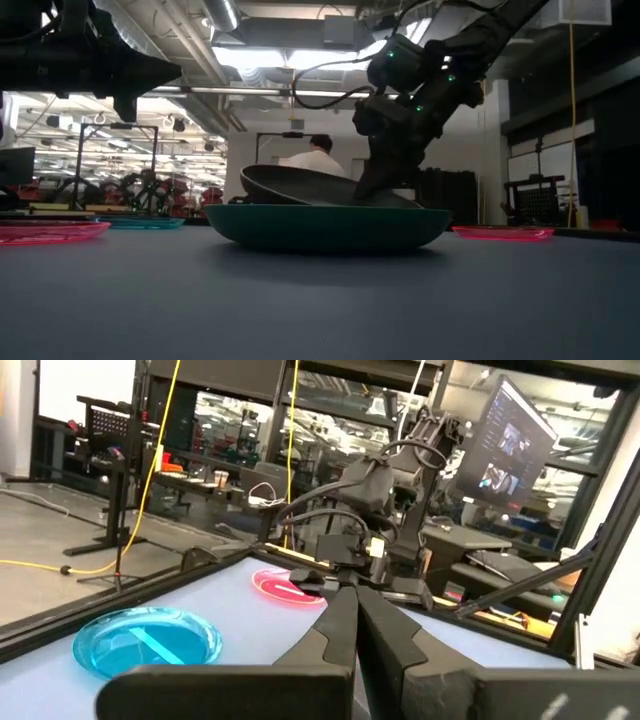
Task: Stack plastic plates
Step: Stack the black plate on top of the pink plate, then stack the left light pink plate on top of the black plate
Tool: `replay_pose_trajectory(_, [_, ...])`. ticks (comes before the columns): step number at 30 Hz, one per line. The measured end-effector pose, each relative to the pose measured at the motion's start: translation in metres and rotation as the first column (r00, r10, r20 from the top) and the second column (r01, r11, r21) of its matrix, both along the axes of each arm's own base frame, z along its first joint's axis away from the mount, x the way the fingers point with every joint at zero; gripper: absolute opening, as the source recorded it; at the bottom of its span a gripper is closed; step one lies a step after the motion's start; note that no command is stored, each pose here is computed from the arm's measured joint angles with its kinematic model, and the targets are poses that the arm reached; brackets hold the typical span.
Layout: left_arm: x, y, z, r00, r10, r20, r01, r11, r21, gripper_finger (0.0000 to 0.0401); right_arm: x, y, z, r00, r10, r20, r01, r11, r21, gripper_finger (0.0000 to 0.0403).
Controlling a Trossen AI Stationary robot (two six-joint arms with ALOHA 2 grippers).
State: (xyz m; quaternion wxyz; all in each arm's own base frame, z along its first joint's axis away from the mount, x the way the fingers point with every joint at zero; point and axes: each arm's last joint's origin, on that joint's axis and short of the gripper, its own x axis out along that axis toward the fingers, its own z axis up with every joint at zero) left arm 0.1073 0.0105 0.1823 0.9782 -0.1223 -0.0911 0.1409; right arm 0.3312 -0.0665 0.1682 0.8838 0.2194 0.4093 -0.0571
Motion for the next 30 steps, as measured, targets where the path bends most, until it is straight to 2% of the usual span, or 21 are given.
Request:
replay_pose_trajectory(8, [0.0,0.0,0.0,1.0,0.008,-0.001,-0.008,1.0,0.002,0.0004,-0.002,0.0,0.009,0.999,0.028,0.028,-0.026,0.998,-0.057,0.0107])
replay_pose_trajectory(13, [0.0,0.0,0.0,1.0,-0.017,-0.005,0.017,1.0,0.005,0.0056,-0.004,0.01,0.025,0.993,0.089,0.075,-0.078,0.988,-0.133,0.0148])
replay_pose_trajectory(18, [0.001,-0.003,0.001,0.995,-0.098,-0.013,0.098,0.995,0.015,0.012,-0.002,0.042,0.042,0.971,0.198,0.135,-0.155,0.948,-0.277,0.0158])
replay_pose_trajectory(21, [0.003,-0.005,0.0,0.987,-0.16,-0.03,0.16,0.987,0.021,0.0142,0.003,0.068,0.048,0.945,0.269,0.186,-0.191,0.916,-0.353,0.0158])
replay_pose_trajectory(26, [0.007,-0.008,-0.005,0.976,-0.2,-0.082,0.202,0.979,0.013,0.0147,0.003,0.11,0.044,0.866,0.379,0.326,-0.2,0.86,-0.469,0.0159])
replay_pose_trajectory(28, [0.01,-0.01,-0.004,0.971,-0.211,-0.114,0.213,0.977,0.006,0.0146,0.0,0.121,0.037,0.822,0.411,0.394,-0.182,0.845,-0.503,0.0159])
replay_pose_trajectory(30, [0.013,-0.013,0.002,0.965,-0.224,-0.139,0.227,0.974,0.005,0.0146,-0.007,0.128,0.029,0.801,0.414,0.432,-0.156,0.841,-0.517,0.0159])
